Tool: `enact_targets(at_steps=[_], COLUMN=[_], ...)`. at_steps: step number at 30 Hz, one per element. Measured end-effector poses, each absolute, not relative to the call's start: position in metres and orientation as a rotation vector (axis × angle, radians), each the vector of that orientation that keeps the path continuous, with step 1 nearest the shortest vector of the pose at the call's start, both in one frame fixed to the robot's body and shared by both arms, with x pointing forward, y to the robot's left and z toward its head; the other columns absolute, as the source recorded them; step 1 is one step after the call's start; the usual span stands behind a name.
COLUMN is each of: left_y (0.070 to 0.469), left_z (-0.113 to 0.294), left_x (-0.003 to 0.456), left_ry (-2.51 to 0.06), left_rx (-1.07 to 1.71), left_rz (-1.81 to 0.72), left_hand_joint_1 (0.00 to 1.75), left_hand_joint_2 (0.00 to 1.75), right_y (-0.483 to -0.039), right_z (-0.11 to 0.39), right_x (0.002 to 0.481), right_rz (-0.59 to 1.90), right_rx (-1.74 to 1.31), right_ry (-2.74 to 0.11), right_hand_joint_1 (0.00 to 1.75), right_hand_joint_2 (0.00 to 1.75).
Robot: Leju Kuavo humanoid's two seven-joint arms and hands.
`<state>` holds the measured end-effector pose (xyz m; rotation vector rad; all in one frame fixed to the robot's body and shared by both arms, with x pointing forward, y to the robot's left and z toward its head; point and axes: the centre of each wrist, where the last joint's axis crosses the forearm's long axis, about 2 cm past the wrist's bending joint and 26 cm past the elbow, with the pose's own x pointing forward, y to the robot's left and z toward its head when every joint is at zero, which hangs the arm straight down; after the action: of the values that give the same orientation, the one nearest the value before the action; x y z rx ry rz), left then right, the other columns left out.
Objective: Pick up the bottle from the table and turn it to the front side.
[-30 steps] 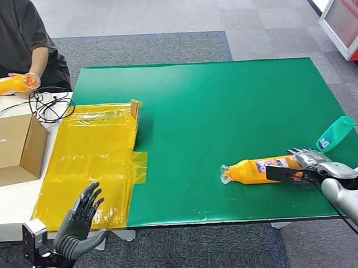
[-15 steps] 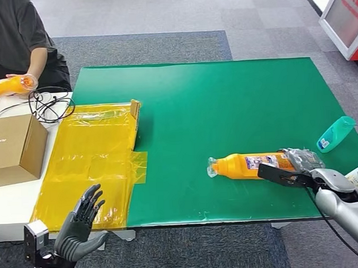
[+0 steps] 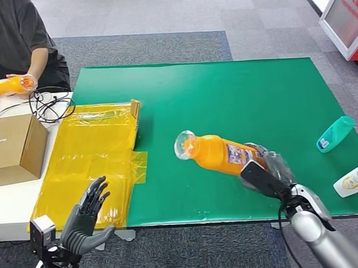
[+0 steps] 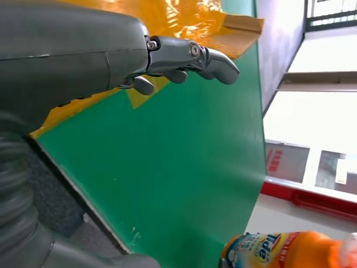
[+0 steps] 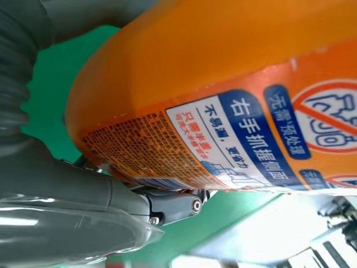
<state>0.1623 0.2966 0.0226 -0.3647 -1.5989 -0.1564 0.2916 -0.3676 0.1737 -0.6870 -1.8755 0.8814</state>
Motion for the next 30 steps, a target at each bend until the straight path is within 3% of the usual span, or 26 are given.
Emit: enact_targets(at_steps=[11,30], left_y=[0.268,0.238], left_z=[0.058,0.118], left_x=[0.217,0.295], left_ry=[-1.720,-1.820], left_rx=[-0.451,-0.662], left_rz=[-0.290,-0.279], left_hand_joint_1=[0.00,0.00], left_hand_joint_2=[1.75,1.75], right_y=[-0.291,-0.238], right_z=[0.162,0.143], right_x=[0.286,0.275], right_rz=[0.547,0.536], right_rx=[-0.331,-0.141], right_ry=[-1.935,-1.903], right_hand_joint_1=[1.75,1.75], right_hand_joint_2=[1.75,1.75])
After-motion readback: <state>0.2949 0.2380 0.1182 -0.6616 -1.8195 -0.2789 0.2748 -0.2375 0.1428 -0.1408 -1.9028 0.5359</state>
